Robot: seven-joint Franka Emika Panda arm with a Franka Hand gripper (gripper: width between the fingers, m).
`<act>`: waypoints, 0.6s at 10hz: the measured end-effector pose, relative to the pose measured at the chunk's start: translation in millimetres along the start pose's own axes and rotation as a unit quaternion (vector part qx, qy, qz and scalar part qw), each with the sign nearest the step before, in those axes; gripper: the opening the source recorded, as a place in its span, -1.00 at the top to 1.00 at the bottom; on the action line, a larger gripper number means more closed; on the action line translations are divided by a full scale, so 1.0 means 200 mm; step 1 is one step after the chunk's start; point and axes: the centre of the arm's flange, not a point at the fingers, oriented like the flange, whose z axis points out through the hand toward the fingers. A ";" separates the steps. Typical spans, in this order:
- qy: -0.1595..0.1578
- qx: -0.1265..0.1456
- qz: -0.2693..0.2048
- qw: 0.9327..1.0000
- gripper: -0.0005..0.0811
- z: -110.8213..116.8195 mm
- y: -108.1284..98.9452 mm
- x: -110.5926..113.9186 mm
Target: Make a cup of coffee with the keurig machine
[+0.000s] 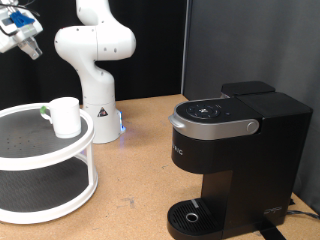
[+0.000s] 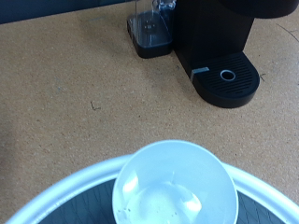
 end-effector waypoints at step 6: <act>0.017 -0.019 0.014 1.000 0.46 0.19 0.11 -0.07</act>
